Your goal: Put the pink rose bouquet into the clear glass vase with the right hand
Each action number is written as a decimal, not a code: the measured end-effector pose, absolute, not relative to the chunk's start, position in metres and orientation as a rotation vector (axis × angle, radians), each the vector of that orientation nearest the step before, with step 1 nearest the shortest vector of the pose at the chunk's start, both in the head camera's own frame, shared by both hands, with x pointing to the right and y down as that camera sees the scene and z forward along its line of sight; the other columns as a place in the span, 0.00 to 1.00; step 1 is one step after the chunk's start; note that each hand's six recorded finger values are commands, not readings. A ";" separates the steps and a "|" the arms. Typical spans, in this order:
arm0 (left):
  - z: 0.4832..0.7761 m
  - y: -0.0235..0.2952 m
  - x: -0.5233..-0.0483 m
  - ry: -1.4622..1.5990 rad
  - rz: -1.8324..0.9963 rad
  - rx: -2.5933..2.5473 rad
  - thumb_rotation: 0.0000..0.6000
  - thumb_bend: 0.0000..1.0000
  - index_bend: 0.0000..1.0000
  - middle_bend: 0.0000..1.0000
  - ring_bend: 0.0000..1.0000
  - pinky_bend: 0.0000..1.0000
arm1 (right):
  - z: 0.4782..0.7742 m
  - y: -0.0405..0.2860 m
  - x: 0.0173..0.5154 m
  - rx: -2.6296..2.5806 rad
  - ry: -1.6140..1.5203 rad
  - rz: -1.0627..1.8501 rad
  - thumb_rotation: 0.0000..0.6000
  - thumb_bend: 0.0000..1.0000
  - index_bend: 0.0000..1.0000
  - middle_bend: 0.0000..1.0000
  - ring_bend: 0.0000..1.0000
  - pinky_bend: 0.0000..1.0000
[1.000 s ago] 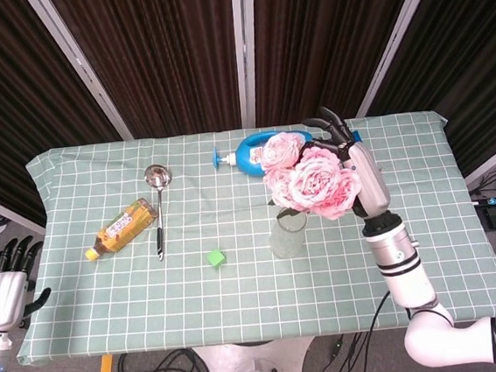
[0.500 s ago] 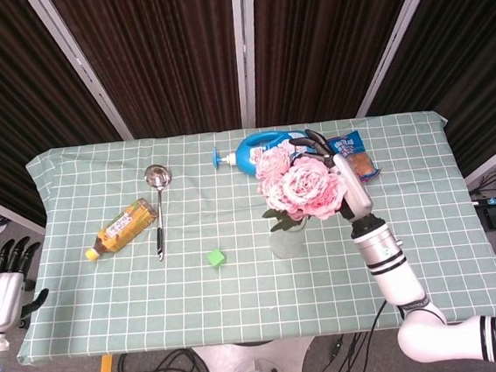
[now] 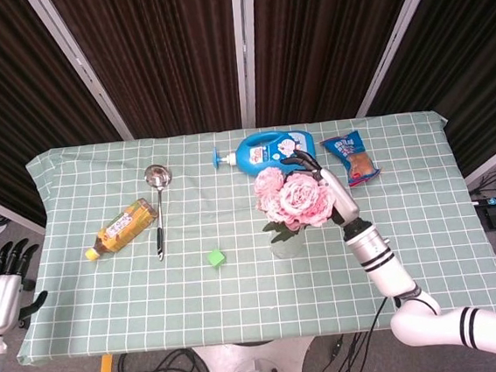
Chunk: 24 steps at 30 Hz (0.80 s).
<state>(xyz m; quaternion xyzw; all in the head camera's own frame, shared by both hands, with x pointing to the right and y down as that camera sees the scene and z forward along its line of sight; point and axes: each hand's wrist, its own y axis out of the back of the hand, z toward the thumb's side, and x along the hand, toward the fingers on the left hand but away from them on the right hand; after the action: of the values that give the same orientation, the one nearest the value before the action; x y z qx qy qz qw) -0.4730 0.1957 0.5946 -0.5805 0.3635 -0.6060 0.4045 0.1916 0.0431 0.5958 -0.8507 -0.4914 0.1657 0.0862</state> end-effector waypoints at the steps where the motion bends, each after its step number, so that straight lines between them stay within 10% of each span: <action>1: 0.595 0.196 -0.474 0.916 -1.531 -1.465 1.00 0.21 0.14 0.08 0.04 0.19 | 0.598 0.044 0.193 -2.533 -1.459 0.501 1.00 0.20 0.59 0.56 0.17 0.00; 6: 0.594 0.196 -0.475 0.918 -1.530 -1.461 1.00 0.21 0.14 0.08 0.04 0.19 | 0.601 0.044 0.191 -2.563 -1.435 0.492 1.00 0.09 0.49 0.49 0.10 0.00; 12: 0.594 0.196 -0.475 0.916 -1.528 -1.460 1.00 0.21 0.14 0.08 0.04 0.18 | 0.608 0.049 0.190 -2.616 -1.334 0.551 1.00 0.00 0.14 0.24 0.00 0.00; 24: 0.593 0.195 -0.474 0.916 -1.525 -1.460 1.00 0.21 0.14 0.08 0.04 0.19 | 0.599 0.050 0.206 -2.585 -1.259 0.597 1.00 0.00 0.00 0.05 0.00 0.00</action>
<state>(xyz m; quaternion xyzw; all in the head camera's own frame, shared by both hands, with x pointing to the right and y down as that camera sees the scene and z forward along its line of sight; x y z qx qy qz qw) -0.4738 0.1952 0.5931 -0.5793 0.3635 -0.6049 0.4079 0.2059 0.0498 0.5991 -0.8756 -0.4265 0.2022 0.1024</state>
